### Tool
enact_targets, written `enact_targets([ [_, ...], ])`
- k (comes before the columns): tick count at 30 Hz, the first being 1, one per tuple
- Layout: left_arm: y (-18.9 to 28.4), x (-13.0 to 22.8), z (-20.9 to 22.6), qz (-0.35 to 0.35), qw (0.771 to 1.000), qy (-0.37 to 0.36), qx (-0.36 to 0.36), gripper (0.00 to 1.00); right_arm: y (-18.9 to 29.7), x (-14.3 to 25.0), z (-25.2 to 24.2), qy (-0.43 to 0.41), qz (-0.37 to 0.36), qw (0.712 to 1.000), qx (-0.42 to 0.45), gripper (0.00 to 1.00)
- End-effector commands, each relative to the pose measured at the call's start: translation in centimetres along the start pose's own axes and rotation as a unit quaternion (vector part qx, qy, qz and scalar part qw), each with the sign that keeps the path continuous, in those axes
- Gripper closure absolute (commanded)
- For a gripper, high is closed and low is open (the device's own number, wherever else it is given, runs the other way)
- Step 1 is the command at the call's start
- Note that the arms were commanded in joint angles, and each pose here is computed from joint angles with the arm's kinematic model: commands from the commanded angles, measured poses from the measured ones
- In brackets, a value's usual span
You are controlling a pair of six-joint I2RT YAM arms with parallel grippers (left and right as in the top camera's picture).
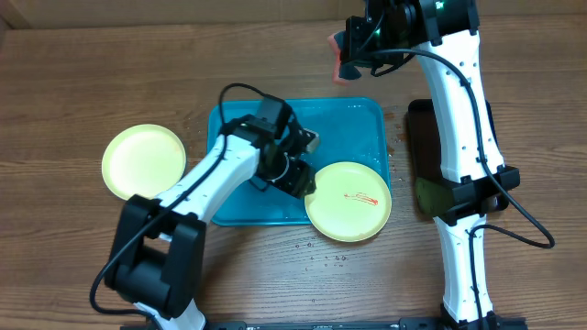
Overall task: Clean dirty plates on tray and stack at the side
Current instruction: 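Move left gripper to the second yellow plate and grasp its rim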
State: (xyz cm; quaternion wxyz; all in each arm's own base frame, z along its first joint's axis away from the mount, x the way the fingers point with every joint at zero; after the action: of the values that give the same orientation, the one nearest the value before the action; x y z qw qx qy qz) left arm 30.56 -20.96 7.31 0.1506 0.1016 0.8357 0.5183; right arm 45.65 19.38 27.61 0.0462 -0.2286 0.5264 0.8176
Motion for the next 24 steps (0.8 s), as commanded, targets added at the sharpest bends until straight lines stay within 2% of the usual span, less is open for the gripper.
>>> enact_targets([
  [1,-0.8,-0.4,-0.5,0.01,1.0,-0.025,0.001,0.39,1.4,-0.5,0.2,0.004,-0.022,1.0,-0.002,0.96],
  [7,-1.9,0.4,0.7,0.035,0.999,-0.009,-0.02,0.51,1.4,-0.5,0.4,0.006,-0.021,1.0,-0.003,0.96],
  [17,-3.9,0.6,1.8,0.051,0.998,-0.011,-0.027,0.52,1.4,-0.5,0.5,0.006,-0.021,1.0,-0.003,0.96],
  [21,-5.5,1.1,1.8,0.071,0.997,-0.013,-0.005,0.67,1.4,-0.5,0.4,0.006,-0.021,1.0,-0.003,0.96],
  [24,-5.7,1.1,2.2,0.072,0.997,-0.011,-0.008,0.88,1.4,-0.5,0.5,0.007,-0.021,1.0,-0.003,0.96],
])
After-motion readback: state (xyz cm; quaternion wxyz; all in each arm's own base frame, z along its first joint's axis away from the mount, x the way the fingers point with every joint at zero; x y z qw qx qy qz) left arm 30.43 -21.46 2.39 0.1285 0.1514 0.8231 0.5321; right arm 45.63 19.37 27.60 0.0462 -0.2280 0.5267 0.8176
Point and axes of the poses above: each gripper's point midway between its finger pads, its own y axis back along the fingers, its own z axis along the line the jaws close on, x = y × z, the point moved 2 cm from there along y, back along the fingers, and after that the axes turned 11 degrees about y, right-handed, at the moved point
